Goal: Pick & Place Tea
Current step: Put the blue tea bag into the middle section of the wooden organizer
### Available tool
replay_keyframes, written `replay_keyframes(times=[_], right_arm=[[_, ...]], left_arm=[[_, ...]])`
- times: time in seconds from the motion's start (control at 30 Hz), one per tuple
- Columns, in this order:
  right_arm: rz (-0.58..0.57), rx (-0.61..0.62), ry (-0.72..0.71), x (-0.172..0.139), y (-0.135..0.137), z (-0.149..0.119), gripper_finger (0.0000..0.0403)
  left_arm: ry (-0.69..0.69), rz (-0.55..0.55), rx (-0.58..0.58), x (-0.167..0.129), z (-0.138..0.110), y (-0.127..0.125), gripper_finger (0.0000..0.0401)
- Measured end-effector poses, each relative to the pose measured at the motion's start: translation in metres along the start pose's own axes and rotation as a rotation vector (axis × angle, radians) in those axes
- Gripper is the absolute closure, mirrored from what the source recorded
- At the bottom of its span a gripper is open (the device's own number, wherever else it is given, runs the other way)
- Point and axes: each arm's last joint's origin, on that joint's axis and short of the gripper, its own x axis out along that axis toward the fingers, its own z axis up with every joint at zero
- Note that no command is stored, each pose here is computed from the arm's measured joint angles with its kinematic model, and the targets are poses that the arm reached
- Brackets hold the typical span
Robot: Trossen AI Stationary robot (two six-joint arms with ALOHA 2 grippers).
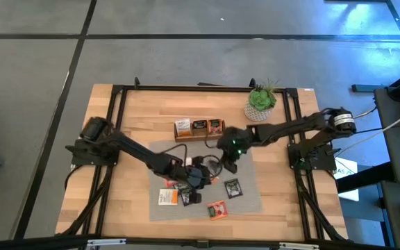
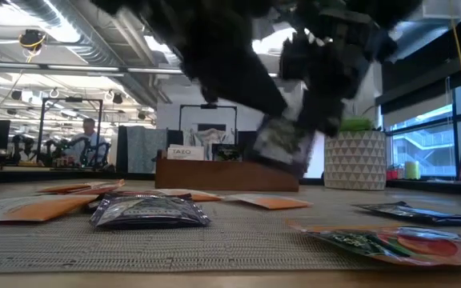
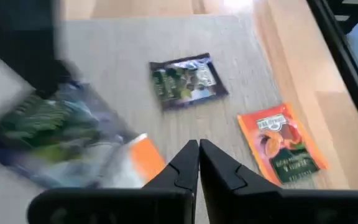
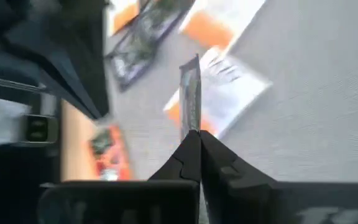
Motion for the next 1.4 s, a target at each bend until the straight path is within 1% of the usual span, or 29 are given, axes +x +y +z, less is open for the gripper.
replay_keyframes(times=[0.07,0.1,0.23,0.3,0.37,0.43,0.5,0.57,0.67,0.83,0.97,1.13,1.4], right_arm=[[-0.079,-0.084,-0.023,-0.016,0.003,0.022,0.0401],[-0.124,-0.124,-0.026,-0.025,0.003,0.031,0.0401],[-0.306,-0.250,-0.079,-0.054,-0.001,0.066,0.0401],[-0.345,-0.295,-0.110,-0.068,-0.007,0.080,0.0402],[-0.372,-0.318,-0.133,-0.077,-0.015,0.092,0.0402],[-0.397,-0.335,-0.117,-0.079,-0.025,0.097,0.0402],[-0.414,-0.358,-0.104,-0.077,-0.034,0.103,0.0402],[-0.413,-0.389,-0.092,-0.071,-0.039,0.110,0.0402],[-0.408,-0.427,-0.039,-0.059,-0.046,0.117,0.0402],[-0.413,-0.476,0.108,-0.039,-0.056,0.123,0.0402],[-0.453,-0.506,0.158,-0.025,-0.064,0.130,0.0402],[-0.483,-0.533,0.201,-0.012,-0.072,0.133,0.0402],[-0.564,-0.538,0.207,-0.002,-0.080,0.135,0.0386]], left_arm=[[0.017,0.044,-0.005,-0.017,0.003,0.004,0.0390],[0.003,0.056,-0.007,-0.025,0.005,0.006,0.0391],[-0.116,0.066,-0.044,-0.058,0.005,0.012,0.0393],[-0.175,0.066,-0.072,-0.071,-0.001,0.017,0.0392],[-0.259,0.041,-0.123,-0.084,-0.004,0.021,0.0393],[-0.315,0.021,-0.160,-0.094,-0.008,0.025,0.0393],[-0.335,0.024,-0.174,-0.100,-0.015,0.028,0.0392],[-0.348,0.053,-0.181,-0.103,-0.018,0.030,0.0390],[-0.356,0.102,-0.187,-0.105,-0.022,0.034,0.0388],[-0.326,0.125,-0.179,-0.103,-0.031,0.037,0.0390],[-0.302,0.137,-0.184,-0.101,-0.035,0.039,0.0390],[-0.298,0.135,-0.182,-0.101,-0.035,0.039,0.0389],[-0.298,0.136,-0.181,-0.101,-0.035,0.039,0.0392]])
